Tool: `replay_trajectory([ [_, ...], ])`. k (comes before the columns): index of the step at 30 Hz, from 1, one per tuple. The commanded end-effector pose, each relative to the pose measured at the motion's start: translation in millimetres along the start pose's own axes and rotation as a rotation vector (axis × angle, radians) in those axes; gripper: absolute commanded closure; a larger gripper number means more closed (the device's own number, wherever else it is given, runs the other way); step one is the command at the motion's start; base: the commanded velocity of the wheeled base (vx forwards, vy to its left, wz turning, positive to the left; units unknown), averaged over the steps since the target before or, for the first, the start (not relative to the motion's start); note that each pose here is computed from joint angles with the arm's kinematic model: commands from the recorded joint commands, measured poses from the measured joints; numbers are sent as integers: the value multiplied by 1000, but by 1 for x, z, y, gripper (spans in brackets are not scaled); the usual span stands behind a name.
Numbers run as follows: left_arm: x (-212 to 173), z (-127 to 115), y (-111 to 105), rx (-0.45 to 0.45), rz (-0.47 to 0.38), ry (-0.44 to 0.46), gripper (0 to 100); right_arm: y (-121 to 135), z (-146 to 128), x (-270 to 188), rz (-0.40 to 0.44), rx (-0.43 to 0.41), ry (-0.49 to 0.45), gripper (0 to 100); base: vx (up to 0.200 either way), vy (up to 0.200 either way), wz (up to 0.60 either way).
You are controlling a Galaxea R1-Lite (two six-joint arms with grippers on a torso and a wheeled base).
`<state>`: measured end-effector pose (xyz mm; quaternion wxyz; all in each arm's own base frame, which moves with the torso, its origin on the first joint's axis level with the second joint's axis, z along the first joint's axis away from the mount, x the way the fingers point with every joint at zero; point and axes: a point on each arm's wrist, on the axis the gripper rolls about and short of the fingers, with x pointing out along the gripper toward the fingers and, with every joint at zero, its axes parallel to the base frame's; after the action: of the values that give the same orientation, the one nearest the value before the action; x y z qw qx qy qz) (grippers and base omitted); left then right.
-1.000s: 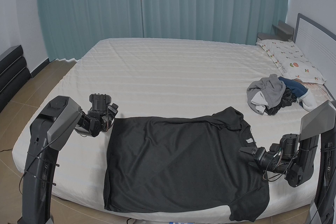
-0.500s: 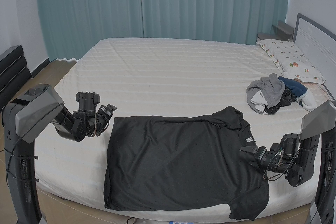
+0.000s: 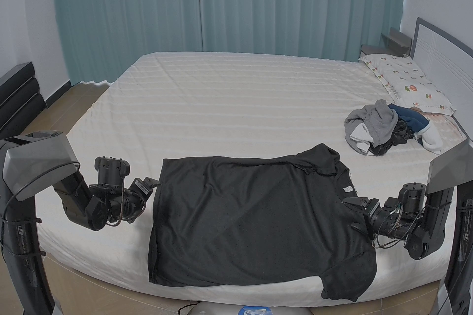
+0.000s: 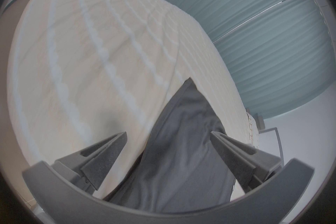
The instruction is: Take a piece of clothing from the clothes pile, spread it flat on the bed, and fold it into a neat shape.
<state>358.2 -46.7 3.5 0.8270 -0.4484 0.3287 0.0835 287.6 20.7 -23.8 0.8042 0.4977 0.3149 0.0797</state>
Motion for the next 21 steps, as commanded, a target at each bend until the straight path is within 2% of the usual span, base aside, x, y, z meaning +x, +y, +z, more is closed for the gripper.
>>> replay_trajectory([
  [1,-12,-13,4,23,8,40,0,4,3,-1,18,-1,-13,0,0,0,0],
  [4,-16,-16,7,54,18,50,0,3,2,-2,17,-2,-13,0,-67,0,0],
  [8,-24,-31,14,167,41,98,0,3,2,-1,15,-4,-11,0,-200,0,0],
  [15,-33,-57,26,353,79,169,0,3,1,-1,14,-6,-9,0,0,0,0],
  [21,-33,-66,29,416,107,172,0,3,1,0,13,-8,-9,0,0,0,0],
])
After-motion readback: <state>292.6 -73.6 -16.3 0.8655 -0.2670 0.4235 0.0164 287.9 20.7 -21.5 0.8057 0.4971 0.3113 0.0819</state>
